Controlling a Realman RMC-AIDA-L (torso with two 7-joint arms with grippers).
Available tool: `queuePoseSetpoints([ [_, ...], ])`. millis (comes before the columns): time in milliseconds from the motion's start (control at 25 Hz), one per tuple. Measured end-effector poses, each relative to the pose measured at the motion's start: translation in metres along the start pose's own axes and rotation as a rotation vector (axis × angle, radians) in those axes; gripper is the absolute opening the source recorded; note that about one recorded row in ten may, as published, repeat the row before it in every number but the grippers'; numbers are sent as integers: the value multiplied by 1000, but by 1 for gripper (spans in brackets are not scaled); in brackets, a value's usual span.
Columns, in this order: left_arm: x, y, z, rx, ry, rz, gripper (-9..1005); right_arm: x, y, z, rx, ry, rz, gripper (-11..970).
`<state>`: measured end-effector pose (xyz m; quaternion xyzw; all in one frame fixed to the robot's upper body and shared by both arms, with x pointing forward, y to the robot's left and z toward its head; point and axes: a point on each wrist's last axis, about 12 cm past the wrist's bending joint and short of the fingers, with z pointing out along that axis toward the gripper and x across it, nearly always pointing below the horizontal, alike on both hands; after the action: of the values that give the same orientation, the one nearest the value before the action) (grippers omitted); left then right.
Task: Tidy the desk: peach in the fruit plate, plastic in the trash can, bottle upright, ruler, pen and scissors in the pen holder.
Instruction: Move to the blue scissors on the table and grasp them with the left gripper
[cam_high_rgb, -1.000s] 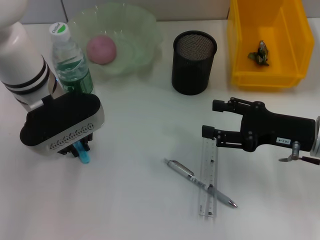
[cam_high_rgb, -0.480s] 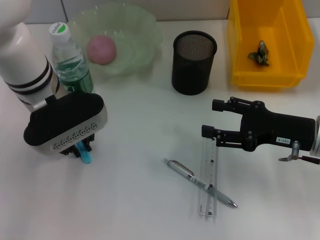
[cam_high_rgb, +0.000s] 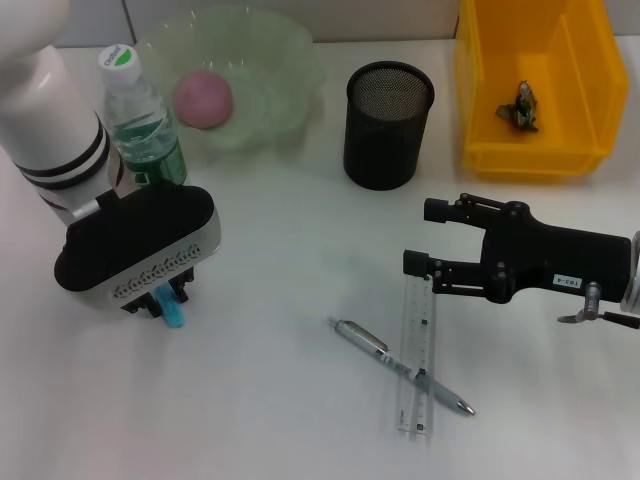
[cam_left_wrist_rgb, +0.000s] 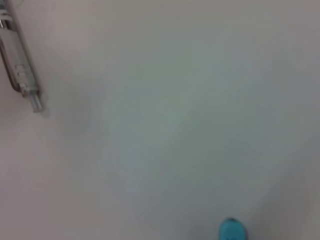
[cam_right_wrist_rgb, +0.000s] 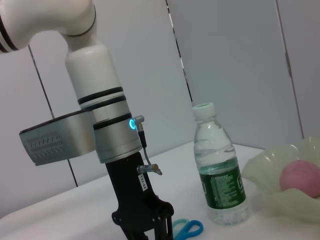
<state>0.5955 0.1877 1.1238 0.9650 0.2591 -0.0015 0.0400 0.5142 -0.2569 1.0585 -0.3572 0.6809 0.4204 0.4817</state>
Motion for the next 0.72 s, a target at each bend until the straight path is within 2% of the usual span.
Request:
queuePoseSetpoints([
  [560, 0, 0, 0, 2, 2, 10, 271, 0, 0, 0, -1, 0, 0, 812],
  [720, 0, 1, -1, 2, 4, 13, 217, 1, 1, -1, 0, 0, 0, 812],
])
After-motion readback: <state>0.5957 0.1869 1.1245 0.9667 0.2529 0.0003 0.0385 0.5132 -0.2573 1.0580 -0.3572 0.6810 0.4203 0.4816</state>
